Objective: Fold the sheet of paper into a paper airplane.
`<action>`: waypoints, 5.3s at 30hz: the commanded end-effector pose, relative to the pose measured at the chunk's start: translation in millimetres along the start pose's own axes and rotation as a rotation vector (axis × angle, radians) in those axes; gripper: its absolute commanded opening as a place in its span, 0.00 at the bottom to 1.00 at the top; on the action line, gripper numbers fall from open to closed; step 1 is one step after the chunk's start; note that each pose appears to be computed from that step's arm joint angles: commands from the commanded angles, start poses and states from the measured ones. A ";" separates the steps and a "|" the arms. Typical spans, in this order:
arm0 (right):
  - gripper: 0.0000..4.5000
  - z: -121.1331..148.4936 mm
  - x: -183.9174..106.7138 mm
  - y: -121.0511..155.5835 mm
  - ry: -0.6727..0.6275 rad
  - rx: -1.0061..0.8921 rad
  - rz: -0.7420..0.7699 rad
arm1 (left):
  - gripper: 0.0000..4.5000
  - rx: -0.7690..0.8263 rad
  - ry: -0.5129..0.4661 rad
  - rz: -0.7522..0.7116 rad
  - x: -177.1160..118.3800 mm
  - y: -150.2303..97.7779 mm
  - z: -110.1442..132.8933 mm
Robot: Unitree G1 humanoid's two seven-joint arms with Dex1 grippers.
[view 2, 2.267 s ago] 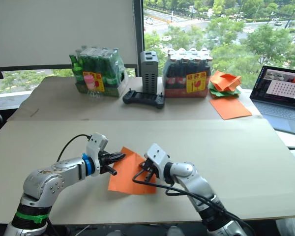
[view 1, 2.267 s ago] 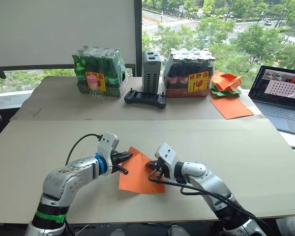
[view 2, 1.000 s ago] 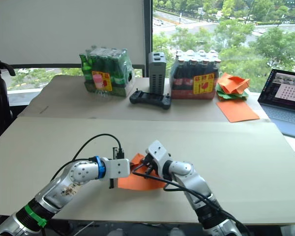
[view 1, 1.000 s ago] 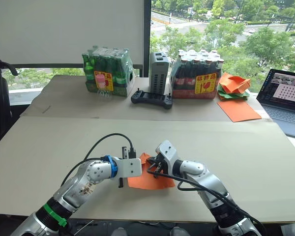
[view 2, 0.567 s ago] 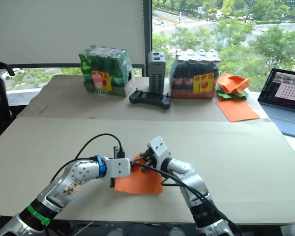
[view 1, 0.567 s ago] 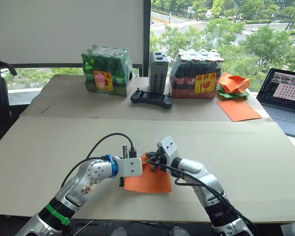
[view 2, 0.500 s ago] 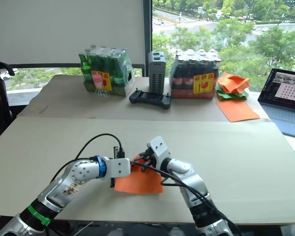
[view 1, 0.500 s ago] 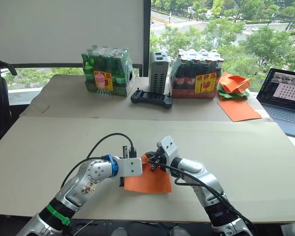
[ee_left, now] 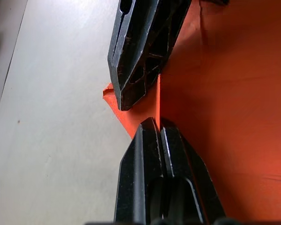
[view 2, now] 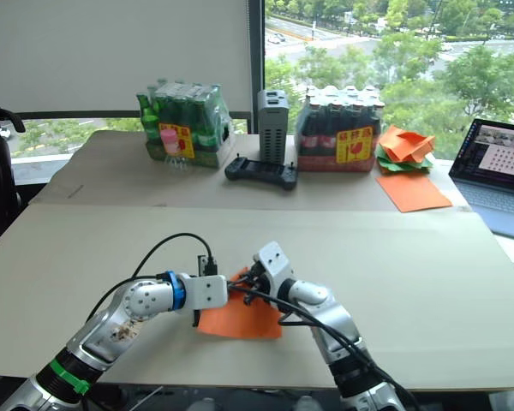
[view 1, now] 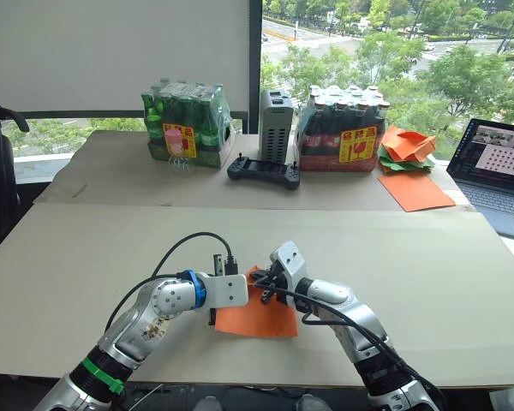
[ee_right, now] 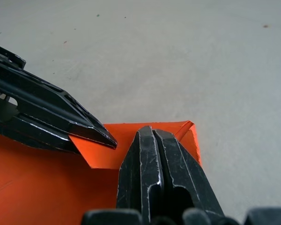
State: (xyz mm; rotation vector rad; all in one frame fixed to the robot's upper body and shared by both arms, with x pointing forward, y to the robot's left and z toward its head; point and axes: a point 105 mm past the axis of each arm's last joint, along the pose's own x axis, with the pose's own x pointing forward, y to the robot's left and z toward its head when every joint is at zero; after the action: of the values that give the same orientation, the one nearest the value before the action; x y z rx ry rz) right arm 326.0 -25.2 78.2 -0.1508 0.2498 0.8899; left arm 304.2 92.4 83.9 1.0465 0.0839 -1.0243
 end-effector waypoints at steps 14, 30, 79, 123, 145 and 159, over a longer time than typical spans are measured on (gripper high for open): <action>0.00 -13.9 0.6 -0.8 0.066 -0.008 -0.007 | 0.40 -0.153 -0.033 -0.072 -13.2 -3.4 1.2; 0.00 -15.8 0.2 -2.3 0.071 -0.003 -0.017 | 0.40 -0.674 -0.203 -0.009 -72.9 43.3 -11.3; 0.00 6.6 -0.1 4.4 -0.018 -0.001 0.002 | 0.00 -1.112 -0.083 0.022 -20.0 -13.2 -36.4; 0.00 -18.6 4.5 -3.4 0.143 -0.093 -0.069 | 0.00 -1.115 -0.074 0.041 -17.6 -14.0 -39.2; 0.00 -7.2 16.4 -4.0 0.110 -0.092 -0.087 | 0.00 -1.111 -0.081 0.040 -15.3 -11.6 -37.8; 0.00 -15.8 22.0 18.3 0.146 -0.099 0.009 | 0.00 -1.116 -0.082 0.053 -15.5 -10.1 -38.2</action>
State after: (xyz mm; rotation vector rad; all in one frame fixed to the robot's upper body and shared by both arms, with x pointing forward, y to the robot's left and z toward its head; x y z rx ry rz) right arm 333.8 -5.4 80.6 -0.2932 0.2406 0.8587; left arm 302.8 124.8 74.3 -0.0244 0.4512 -0.8177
